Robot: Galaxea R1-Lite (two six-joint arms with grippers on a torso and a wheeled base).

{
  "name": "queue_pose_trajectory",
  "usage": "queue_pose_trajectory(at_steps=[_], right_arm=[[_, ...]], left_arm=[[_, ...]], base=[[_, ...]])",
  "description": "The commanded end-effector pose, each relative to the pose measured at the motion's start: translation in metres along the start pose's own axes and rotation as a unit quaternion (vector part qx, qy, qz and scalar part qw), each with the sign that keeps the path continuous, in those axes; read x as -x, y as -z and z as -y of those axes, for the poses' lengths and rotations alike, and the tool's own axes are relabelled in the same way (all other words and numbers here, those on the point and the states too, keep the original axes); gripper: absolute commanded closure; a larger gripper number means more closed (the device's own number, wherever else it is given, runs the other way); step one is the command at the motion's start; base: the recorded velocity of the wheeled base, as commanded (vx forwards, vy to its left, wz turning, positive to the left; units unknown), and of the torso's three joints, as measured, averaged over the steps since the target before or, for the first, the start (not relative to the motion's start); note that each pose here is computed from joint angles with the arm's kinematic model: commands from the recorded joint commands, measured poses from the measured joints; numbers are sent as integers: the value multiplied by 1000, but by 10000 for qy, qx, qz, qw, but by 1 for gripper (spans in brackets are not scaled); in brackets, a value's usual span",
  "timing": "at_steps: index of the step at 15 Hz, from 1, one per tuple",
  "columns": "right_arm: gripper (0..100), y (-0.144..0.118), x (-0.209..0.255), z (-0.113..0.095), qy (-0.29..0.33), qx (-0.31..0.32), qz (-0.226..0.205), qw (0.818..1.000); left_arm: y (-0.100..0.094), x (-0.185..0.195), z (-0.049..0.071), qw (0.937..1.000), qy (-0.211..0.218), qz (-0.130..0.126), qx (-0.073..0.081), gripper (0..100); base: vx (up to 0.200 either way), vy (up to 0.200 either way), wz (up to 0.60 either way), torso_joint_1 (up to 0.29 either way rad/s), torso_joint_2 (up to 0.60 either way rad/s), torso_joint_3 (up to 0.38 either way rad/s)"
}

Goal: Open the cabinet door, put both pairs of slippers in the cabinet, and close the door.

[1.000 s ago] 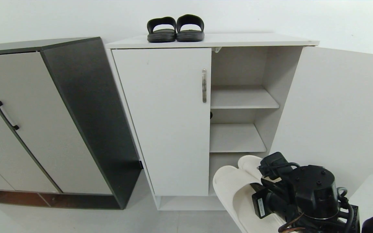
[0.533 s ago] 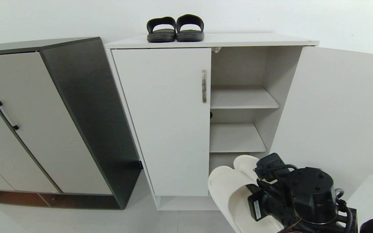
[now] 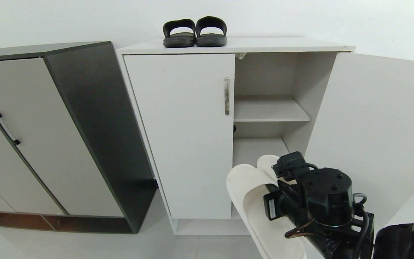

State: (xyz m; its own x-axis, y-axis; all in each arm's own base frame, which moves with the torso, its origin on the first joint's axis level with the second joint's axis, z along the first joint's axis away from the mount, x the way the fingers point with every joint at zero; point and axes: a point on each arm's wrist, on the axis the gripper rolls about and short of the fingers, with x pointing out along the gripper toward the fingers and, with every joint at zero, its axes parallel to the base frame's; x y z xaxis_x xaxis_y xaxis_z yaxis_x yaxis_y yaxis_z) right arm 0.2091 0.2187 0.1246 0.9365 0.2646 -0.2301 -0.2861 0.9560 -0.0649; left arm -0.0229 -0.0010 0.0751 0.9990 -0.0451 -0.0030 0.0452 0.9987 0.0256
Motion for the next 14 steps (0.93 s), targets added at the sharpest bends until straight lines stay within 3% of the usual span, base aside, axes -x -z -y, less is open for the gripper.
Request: queue_pose_trajectory(at_steps=[1,4,6,10,14], right_arm=[[100,1,-5,-3,7,-8,-22,10000],[100,5,-6,-4,16,-134,-98,9999],[100,13,-7,-8,11,-335,-399,9986],[100,17,-42,-41,222,-618,-955,9933],[100,16,-50,-56,315,-553,-909,9938]], left_arm=[[0,0,0,10000,-3,-8,-1,100],[0,0,0,10000,-3,-16,-1,100],[0,0,0,10000,-3,-16,-1,100],[0,0,0,10000,-3,-16,7,100],[0,0,0,10000,-3,-16,-1,100]], base=[[0,-200,0,2,-2,12],[0,-200,0,9,-1,2],[0,-200,0,2,5,5],[0,0,0,0,0,0],[0,0,0,0,0,0]])
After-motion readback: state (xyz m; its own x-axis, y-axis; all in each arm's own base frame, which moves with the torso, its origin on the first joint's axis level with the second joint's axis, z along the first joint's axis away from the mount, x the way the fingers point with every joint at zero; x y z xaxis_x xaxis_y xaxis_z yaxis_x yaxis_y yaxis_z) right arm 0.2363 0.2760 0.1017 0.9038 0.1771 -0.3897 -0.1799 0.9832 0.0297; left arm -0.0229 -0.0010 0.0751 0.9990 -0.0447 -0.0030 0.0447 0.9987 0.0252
